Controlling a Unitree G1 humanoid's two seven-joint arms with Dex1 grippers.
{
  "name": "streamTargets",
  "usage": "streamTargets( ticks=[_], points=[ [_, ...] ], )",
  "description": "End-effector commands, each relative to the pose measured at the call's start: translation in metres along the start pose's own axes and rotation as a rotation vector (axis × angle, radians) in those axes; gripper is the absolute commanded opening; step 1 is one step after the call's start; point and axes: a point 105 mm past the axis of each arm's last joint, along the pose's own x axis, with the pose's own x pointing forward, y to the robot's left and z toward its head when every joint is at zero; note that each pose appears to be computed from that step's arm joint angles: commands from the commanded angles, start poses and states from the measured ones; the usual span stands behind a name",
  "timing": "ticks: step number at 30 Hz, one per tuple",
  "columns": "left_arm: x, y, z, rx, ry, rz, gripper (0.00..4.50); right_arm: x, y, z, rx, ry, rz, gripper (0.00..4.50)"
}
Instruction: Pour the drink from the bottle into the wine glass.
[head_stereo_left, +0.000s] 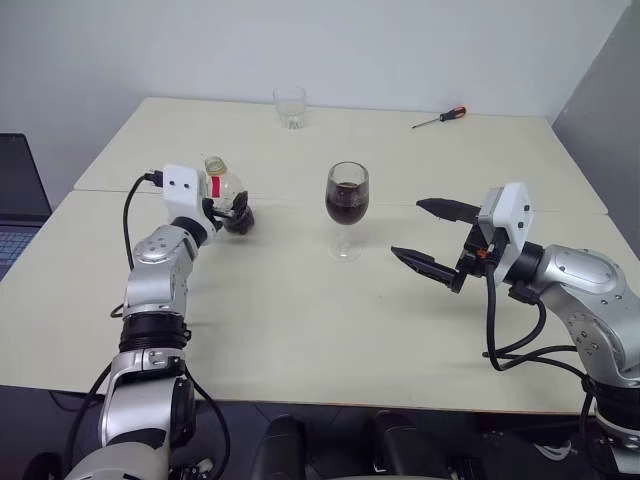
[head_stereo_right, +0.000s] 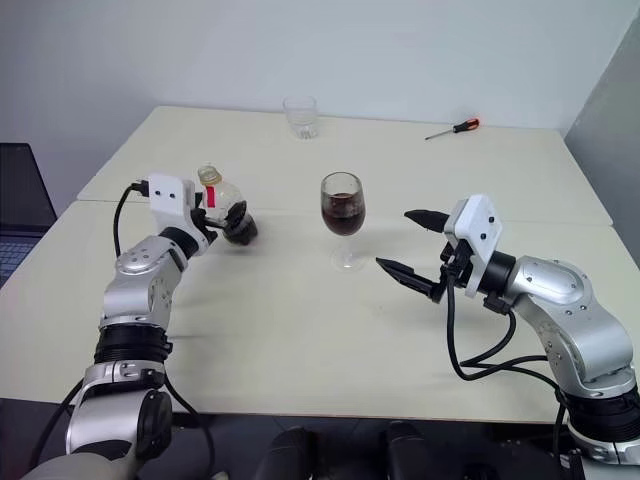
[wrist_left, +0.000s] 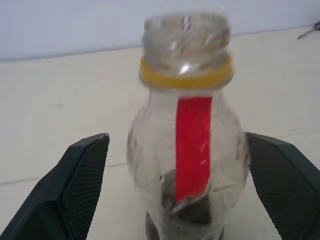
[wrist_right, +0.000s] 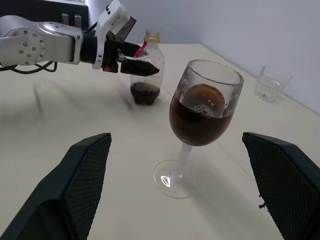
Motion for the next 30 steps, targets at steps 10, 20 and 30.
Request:
streamTargets(
  ticks=[10,20,30],
  points=[
    [-0.05,-0.011,0.117,0.119,-0.109,-0.28,4.47,-0.015,-0.011,0.024,-0.082,-0.014,0.045,4.5],
    [-0.122,-0.02,0.135,0.073,-0.005,-0.848,4.47,-0.039,-0.029,0.04,-0.029,0.001,0.155,4.5],
    [-0.13,-0.004,0.12,0.045,0.094,-0.876,4.47,-0.05,-0.041,0.036,-0.015,0.052,0.289,4.5]
  ],
)
